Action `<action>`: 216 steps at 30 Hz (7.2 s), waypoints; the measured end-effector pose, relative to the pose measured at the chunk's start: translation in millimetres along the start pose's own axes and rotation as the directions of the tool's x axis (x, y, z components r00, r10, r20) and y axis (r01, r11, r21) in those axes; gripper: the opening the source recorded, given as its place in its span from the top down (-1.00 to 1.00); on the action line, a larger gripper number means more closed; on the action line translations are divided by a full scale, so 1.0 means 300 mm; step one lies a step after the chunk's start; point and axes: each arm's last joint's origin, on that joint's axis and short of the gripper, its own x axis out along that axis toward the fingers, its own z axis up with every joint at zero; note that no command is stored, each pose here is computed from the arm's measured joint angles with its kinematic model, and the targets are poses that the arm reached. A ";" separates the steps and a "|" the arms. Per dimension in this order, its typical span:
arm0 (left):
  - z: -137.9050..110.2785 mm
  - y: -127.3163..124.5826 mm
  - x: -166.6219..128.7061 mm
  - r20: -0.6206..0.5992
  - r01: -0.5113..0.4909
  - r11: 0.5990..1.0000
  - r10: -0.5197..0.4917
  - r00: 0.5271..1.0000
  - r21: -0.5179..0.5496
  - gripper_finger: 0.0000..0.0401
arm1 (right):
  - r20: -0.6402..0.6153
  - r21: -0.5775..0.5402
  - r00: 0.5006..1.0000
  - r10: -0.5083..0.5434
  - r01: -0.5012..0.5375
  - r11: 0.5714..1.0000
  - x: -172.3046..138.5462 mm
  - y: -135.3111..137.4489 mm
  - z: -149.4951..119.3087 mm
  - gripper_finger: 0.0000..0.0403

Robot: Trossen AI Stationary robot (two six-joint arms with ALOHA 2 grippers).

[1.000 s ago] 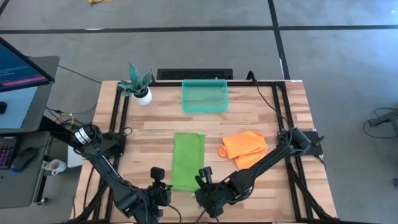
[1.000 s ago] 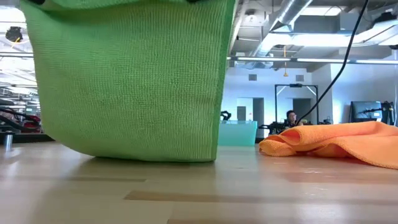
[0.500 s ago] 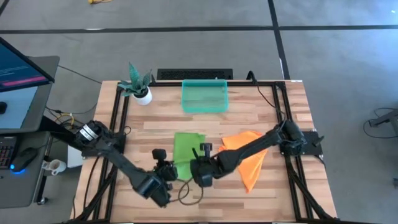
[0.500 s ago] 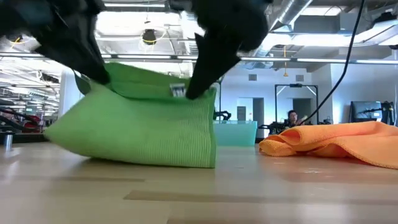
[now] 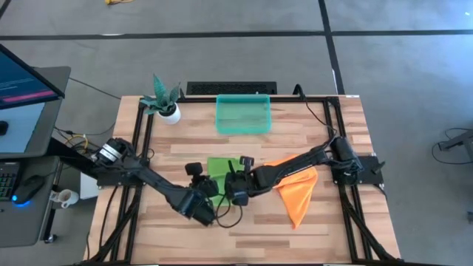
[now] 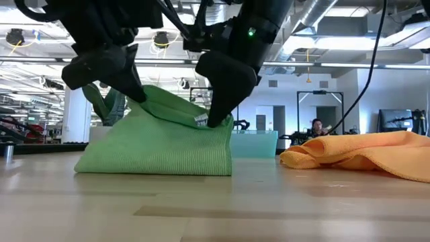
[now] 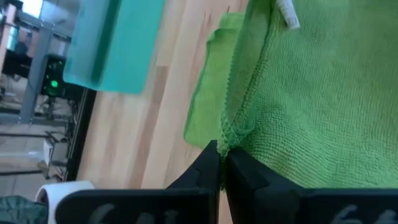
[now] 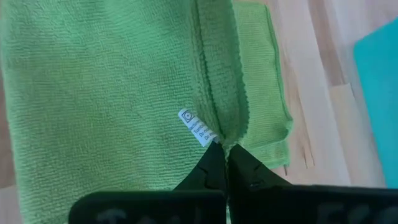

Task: Roll towel into tight, uniform cylinder
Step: Roll the green microfiber towel

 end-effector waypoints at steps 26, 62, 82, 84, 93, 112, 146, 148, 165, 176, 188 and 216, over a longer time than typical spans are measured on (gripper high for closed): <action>-0.038 0.028 -0.004 -0.114 -0.045 0.998 0.040 0.993 -0.041 0.58 | -0.034 0.027 0.999 -0.030 0.031 0.999 0.049 -0.086 0.012 0.96; -0.126 -0.060 -0.133 -0.043 0.030 0.992 -0.035 0.998 -0.124 0.64 | 0.026 0.094 0.993 -0.118 0.115 0.989 0.104 -0.182 0.054 0.35; -0.129 -0.065 -0.137 -0.052 0.042 0.981 -0.053 0.997 -0.189 0.64 | -0.038 0.028 0.989 -0.142 0.144 0.989 -0.072 -0.316 0.035 0.02; -0.128 -0.071 -0.133 -0.029 0.048 0.980 -0.055 0.998 -0.191 0.64 | -0.050 0.000 0.989 -0.141 0.141 0.990 -0.113 -0.315 0.024 0.04; -0.151 -0.116 -0.042 0.117 0.071 0.976 -0.048 0.992 -0.205 0.64 | -0.057 -0.054 0.991 -0.118 0.115 0.992 -0.209 -0.280 -0.122 0.15; 0.035 0.080 0.221 -0.052 0.003 0.980 -0.014 0.999 -0.200 0.68 | 0.482 0.234 0.876 -0.028 -0.097 0.967 -0.113 -0.264 -0.309 0.21; -0.147 0.293 0.294 0.577 0.630 0.688 -0.366 0.730 -0.361 1.00 | 0.580 0.234 0.808 0.102 -0.285 0.929 0.095 -0.289 -0.204 0.97; -0.141 0.274 0.322 0.565 0.623 0.694 -0.368 0.739 -0.362 1.00 | 0.538 0.236 0.836 0.108 -0.272 0.933 0.126 -0.289 -0.214 0.95; -0.175 0.250 0.454 0.431 0.494 0.742 -0.302 0.850 -0.454 1.00 | 0.398 0.289 0.911 0.109 -0.237 0.927 0.231 -0.294 -0.212 0.96; -0.198 0.246 0.463 0.359 0.438 0.759 -0.285 0.889 -0.481 1.00 | 0.321 0.462 0.947 0.003 -0.160 0.872 0.280 -0.351 -0.240 0.96; -0.222 0.244 0.471 0.285 0.383 0.776 -0.269 0.920 -0.502 1.00 | 0.319 0.473 0.948 0.006 -0.165 0.865 0.280 -0.348 -0.241 0.96; -0.212 0.286 0.303 0.389 0.395 0.833 -0.240 0.889 -0.388 1.00 | 0.305 0.429 0.952 0.009 -0.146 0.892 0.173 -0.374 -0.229 0.90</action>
